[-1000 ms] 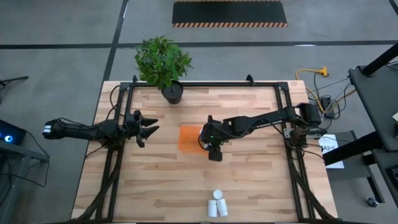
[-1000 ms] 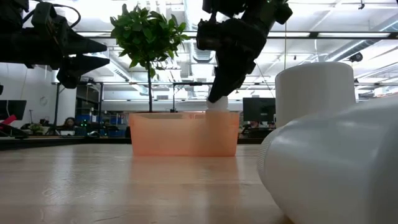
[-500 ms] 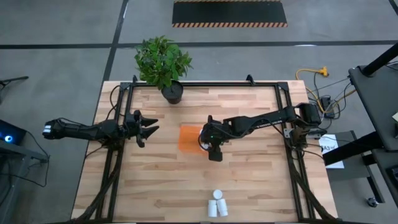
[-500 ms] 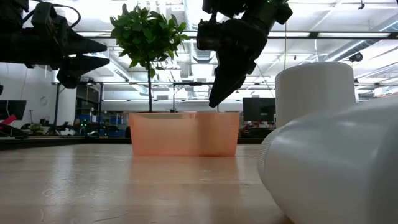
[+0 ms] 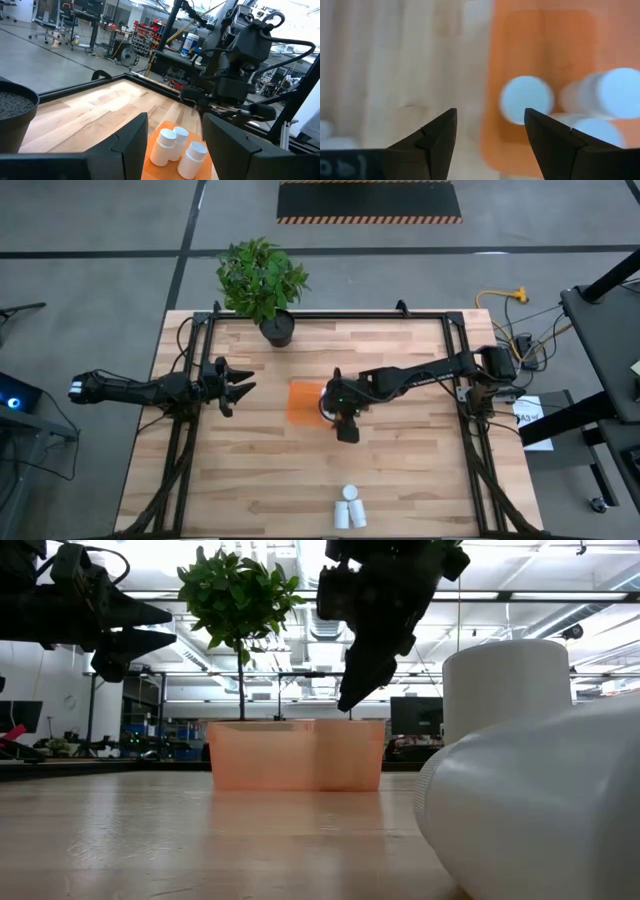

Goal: Pick and place pill bottles into a basket
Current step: Adjust the white pill bottles on the table

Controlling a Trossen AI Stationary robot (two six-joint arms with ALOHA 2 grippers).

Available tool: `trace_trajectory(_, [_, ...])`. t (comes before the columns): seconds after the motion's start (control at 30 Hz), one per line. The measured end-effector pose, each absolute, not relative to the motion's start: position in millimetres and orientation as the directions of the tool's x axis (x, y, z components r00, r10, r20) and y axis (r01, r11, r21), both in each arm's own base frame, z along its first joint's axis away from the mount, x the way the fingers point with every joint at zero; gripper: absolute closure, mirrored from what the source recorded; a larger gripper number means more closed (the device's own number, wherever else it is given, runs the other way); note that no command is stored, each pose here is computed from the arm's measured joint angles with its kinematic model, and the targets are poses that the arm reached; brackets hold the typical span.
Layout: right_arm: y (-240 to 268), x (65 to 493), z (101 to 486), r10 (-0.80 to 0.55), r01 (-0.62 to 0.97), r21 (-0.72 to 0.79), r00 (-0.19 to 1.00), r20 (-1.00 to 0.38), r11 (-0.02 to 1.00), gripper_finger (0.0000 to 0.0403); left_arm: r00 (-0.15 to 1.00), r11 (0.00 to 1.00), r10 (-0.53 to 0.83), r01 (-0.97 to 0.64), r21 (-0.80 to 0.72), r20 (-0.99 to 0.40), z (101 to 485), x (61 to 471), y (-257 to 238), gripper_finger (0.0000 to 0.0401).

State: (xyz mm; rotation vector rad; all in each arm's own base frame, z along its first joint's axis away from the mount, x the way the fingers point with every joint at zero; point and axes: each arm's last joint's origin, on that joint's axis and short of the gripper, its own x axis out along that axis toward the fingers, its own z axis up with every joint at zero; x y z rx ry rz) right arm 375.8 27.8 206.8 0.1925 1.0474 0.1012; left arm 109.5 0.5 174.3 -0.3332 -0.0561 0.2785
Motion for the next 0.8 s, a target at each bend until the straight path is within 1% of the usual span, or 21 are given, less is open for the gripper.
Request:
trace_trajectory(0.13, [46.6, 373.9, 207.7, 0.281, -0.101, 0.265, 0.473, -0.835, 0.959, 0.0182, 0.96, 0.907, 0.279, -0.261, -0.33, 0.009, 174.2, 109.5, 0.5, 0.0228])
trace_trajectory(0.33, [87.6, 369.1, 212.5, 0.341, -0.21, 0.273, 0.452, -0.824, 0.939, 0.0182, 0.96, 0.907, 0.279, -0.261, -0.33, 0.009, 174.2, 109.5, 0.5, 0.0228])
trace_trajectory(0.57, [129.6, 360.4, 218.2, 0.392, -0.225, 0.324, 0.437, -0.809, 0.919, 0.0183, 0.96, 0.907, 0.279, -0.261, -0.33, 0.009, 174.3, 109.5, 0.6, 0.0228])
trace_trajectory(0.8, [161.0, 349.1, 218.8, 0.376, -0.182, 0.329, 0.447, -0.812, 0.927, 0.0183, 0.96, 0.907, 0.279, -0.261, -0.33, 0.009, 174.3, 109.5, 0.6, 0.0228])
